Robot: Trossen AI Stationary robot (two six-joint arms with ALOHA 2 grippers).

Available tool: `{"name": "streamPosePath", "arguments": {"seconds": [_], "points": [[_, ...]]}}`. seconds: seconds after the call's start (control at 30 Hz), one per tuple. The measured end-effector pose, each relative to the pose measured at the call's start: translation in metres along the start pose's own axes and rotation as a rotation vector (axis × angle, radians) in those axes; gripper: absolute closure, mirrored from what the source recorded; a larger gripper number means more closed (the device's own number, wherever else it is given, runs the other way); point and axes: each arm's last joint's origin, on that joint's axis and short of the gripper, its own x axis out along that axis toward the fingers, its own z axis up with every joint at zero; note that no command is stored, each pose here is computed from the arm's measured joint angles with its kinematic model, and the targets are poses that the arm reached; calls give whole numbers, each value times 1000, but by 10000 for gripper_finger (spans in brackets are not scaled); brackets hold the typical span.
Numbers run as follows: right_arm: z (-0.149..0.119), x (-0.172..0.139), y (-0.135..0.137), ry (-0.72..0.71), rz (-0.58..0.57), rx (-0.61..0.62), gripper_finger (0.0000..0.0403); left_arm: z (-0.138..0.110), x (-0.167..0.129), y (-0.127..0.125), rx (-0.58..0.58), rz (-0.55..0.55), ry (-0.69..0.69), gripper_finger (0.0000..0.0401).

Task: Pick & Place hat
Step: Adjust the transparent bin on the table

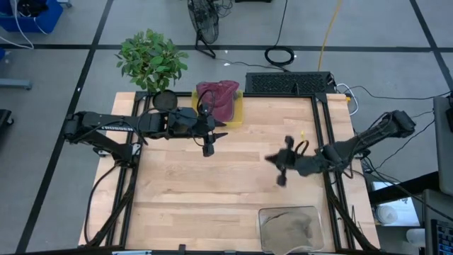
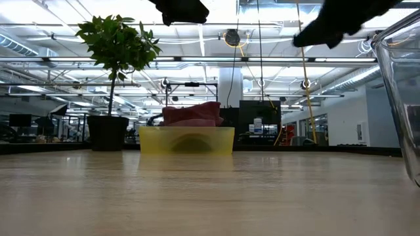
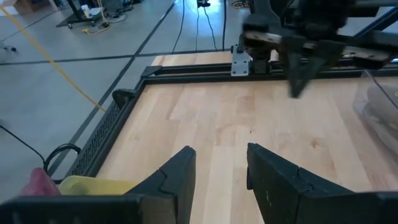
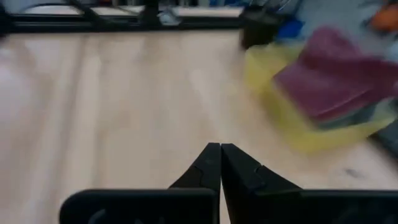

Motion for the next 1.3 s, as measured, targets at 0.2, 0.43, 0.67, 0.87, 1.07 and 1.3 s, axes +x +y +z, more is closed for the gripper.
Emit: {"name": "streamPosePath", "arguments": {"seconds": [0.2,0.43,0.67,0.87,1.07,1.3], "points": [[13,19,-22,-40,10,-91,403,-3,0,-1,-15,-1,28,254],[17,32,-48,-19,63,-74,403,-8,0,-1,-43,-3,78,254],[0,44,-63,-225,209,-37,403,-19,-1,-7,-76,-46,172,254],[-22,41,-62,-316,374,-60,403,-41,3,-16,-81,-103,236,254],[-5,18,-69,-434,339,-64,403,-64,12,-32,-99,-318,263,254],[-15,14,-83,-305,214,-73,403,-67,15,-21,11,-138,232,254]]}}
